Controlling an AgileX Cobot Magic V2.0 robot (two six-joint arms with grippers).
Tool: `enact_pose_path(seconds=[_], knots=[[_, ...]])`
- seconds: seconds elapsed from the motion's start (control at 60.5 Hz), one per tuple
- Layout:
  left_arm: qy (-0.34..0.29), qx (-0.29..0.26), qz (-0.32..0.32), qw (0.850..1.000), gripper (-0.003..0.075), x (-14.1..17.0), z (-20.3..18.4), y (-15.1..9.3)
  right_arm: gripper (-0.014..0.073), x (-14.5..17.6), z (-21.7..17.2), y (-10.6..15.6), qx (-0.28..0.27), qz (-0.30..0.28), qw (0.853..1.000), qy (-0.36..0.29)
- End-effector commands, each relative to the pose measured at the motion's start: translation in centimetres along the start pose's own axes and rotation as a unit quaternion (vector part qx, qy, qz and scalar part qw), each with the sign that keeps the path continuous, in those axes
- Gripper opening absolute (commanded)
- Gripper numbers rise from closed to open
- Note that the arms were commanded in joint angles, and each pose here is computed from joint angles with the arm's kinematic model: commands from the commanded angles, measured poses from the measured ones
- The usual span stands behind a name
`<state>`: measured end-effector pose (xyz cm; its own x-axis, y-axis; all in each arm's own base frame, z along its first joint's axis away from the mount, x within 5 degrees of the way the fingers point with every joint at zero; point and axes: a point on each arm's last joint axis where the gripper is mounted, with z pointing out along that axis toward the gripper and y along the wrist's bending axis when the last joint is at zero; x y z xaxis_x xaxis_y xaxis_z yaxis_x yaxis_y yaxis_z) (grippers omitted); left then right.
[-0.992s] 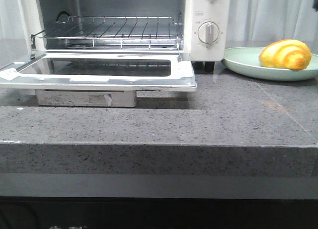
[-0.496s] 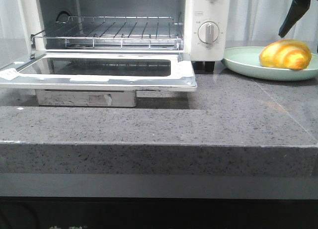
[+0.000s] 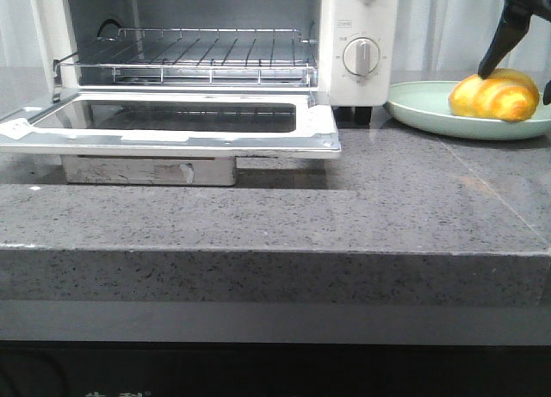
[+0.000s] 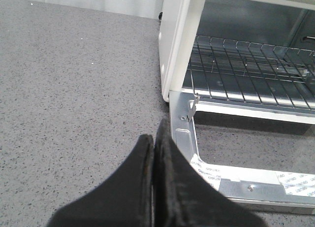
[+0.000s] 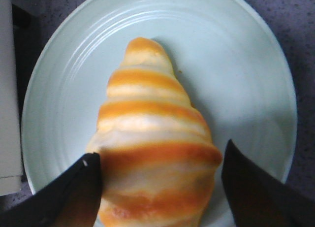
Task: Put bread in oven
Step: 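Lower the right gripper onto the bread roll on the green plate and grasp it, then lift the bread roll with the right gripper and carry it into the oven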
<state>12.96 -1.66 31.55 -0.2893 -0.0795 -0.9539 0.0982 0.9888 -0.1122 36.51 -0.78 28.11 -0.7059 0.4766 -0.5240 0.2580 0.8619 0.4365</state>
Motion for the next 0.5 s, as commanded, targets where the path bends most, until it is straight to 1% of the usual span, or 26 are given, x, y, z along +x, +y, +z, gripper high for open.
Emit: enact_pose_path(seconds=[0.0,0.116,0.149,0.198,0.314,0.479], knots=[[-0.055,0.004,-0.009,0.998,-0.002,-1.6,-0.4,-0.1,0.0426,-1.4,-2.1,1.0,-0.02,-0.013,0.998,-0.05],[-0.055,0.004,-0.009,0.998,-0.002,-1.6,-0.4,-0.1,0.0256,-1.4,-2.1,1.0,-0.02,-0.02,0.999,-0.045],[-0.055,0.004,-0.009,0.998,-0.002,-1.6,-0.4,-0.1,0.0216,-1.4,-2.1,1.0,-0.019,-0.021,0.999,-0.045],[-0.055,0.004,-0.009,0.998,-0.002,-1.6,-0.4,-0.1,0.0181,-1.3,-2.1,1.0,-0.019,-0.022,0.999,-0.044],[-0.055,0.004,-0.009,0.998,-0.002,-1.6,-0.4,-0.1,0.0128,-1.4,-2.1,1.0,-0.02,-0.022,0.999,-0.045],[-0.055,0.004,-0.009,0.998,-0.002,-1.6,-0.4,-0.1,0.0123,-2.0,-3.2,1.6,-0.028,-0.026,0.997,-0.062]])
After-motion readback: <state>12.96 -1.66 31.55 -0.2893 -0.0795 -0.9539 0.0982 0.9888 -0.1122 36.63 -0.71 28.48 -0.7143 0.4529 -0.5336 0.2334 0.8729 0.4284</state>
